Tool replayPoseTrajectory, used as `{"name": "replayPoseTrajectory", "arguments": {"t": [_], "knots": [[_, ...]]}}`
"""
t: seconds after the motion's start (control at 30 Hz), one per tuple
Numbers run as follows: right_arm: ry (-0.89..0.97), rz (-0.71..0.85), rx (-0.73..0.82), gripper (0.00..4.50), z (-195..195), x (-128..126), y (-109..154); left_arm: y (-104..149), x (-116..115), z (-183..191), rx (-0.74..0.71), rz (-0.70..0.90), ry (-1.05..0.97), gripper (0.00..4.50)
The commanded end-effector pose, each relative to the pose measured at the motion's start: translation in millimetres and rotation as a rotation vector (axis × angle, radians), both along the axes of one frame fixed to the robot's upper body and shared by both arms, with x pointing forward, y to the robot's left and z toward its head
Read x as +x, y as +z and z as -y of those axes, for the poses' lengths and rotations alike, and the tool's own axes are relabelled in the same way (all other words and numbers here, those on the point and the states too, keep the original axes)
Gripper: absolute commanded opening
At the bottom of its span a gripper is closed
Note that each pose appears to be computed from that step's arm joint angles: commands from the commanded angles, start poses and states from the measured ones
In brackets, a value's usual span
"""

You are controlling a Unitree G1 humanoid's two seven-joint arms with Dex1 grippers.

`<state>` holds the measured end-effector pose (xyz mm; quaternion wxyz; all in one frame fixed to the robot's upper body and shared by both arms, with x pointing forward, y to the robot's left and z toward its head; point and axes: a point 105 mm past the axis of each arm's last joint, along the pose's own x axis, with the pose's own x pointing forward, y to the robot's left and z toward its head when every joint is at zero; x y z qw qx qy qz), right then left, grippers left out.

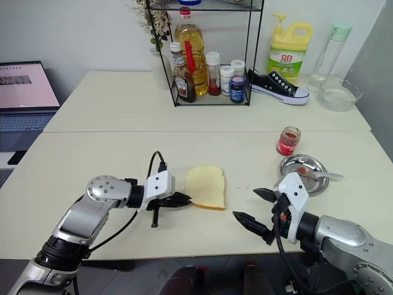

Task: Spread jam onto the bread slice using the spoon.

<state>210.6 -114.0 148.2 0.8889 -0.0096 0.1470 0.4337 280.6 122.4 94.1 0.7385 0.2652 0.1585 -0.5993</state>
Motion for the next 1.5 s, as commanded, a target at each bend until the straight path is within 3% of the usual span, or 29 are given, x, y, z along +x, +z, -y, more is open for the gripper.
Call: {"name": "replayPoseTrajectory", "arguments": {"t": [0.03, 0.2, 0.37, 0.47, 0.57, 0.67, 0.8, 0.97, 1.2, 1.5], "knots": [[0.016, 0.039, 0.002, 4.5, -0.7, 1.2, 8.1, 2.8, -5.8, 3.7, -0.008, -0.014, -0.044, 1.36], [0.006, 0.037, 0.007, 4.5, -0.3, 2.8, 8.1, 1.5, -8.2, 1.6, -0.008, -0.044, -0.05, 2.97], [-0.056, 0.042, 0.016, 4.5, 10.3, 3.0, 11.3, 26.8, -13.7, -19.4, -0.031, -0.138, -0.053, 4.48], [-0.104, 0.041, 0.01, 4.5, 20.0, 2.1, 10.9, 44.3, -14.6, -27.0, -0.07, -0.178, -0.037, 4.48], [-0.212, 0.047, -0.001, 4.5, 41.5, 3.0, 12.2, 66.0, 0.3, -24.8, -0.162, -0.134, 0.02, 4.48], [-0.405, 0.072, -0.017, 4.5, 81.0, 5.7, 16.6, 85.3, 19.0, -2.2, -0.264, -0.029, 0.031, 4.48], [-0.623, 0.102, 0.052, 4.5, 119.8, 9.3, 22.1, 84.2, 27.8, 38.8, -0.322, 0.08, -0.048, 4.48], [-0.921, 0.107, 0.195, 4.5, 172.5, 17.8, 18.9, 101.7, 38.9, 86.0, -0.474, 0.135, -0.115, 4.48], [-1.057, 0.019, 0.45, 4.5, 200.0, 42.7, -6.2, 110.9, 40.2, 124.9, -0.532, 0.162, -0.207, 4.48], [-1.155, -0.104, 0.718, 4.5, 211.7, 68.5, -38.2, 105.9, 31.6, 134.8, -0.569, 0.154, -0.192, 4.48]]}}
